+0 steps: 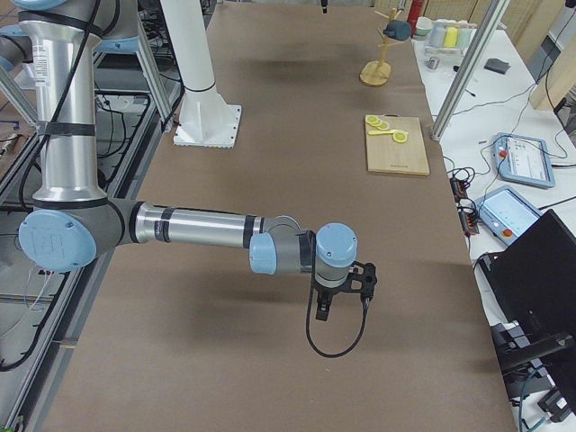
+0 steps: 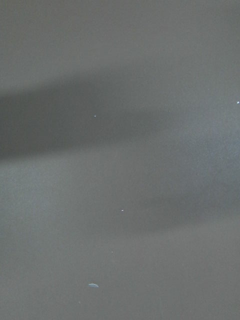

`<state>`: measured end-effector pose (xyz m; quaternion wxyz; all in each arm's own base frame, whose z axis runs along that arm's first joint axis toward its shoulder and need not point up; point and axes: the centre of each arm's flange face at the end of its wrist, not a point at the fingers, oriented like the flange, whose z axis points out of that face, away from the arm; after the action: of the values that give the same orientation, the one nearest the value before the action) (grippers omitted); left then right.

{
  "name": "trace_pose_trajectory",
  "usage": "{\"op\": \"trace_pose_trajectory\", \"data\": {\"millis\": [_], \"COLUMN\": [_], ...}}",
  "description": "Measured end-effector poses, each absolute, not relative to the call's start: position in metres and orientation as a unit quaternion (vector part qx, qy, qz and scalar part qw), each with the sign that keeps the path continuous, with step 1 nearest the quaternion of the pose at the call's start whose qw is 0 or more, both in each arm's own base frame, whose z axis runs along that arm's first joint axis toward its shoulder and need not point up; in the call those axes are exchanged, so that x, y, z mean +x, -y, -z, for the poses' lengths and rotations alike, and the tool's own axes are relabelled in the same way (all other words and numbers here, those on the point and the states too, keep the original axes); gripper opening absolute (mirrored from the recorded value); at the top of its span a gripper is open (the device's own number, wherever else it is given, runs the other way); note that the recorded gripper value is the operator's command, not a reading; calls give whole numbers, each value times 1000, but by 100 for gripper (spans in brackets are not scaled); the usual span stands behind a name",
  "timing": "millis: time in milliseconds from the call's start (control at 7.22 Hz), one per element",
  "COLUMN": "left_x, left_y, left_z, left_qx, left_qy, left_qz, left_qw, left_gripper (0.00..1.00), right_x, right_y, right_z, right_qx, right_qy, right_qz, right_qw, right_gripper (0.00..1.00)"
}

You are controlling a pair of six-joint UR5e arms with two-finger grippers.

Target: Hang cup on storage rack

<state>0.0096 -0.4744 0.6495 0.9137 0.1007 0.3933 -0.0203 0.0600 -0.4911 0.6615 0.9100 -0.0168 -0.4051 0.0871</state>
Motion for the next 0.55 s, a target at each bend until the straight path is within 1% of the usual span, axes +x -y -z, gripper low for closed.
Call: {"op": "trace_pose_trajectory", "data": {"millis": [277, 554], "left_x": [6, 4], "left_y": [481, 482], "left_z": [-633, -598], "left_qx": [82, 74], "left_qy": [-423, -434], "left_qz": [23, 20], "left_qw": [902, 898], "left_gripper": [98, 98], "right_x": [63, 63], "right_y": [494, 492], "right_z": [-655, -652], "right_qx": [-13, -9], "right_qy": [402, 401], "right_qz": [-86, -85], "right_qw": [911, 912], "right_gripper": [100, 100]}}
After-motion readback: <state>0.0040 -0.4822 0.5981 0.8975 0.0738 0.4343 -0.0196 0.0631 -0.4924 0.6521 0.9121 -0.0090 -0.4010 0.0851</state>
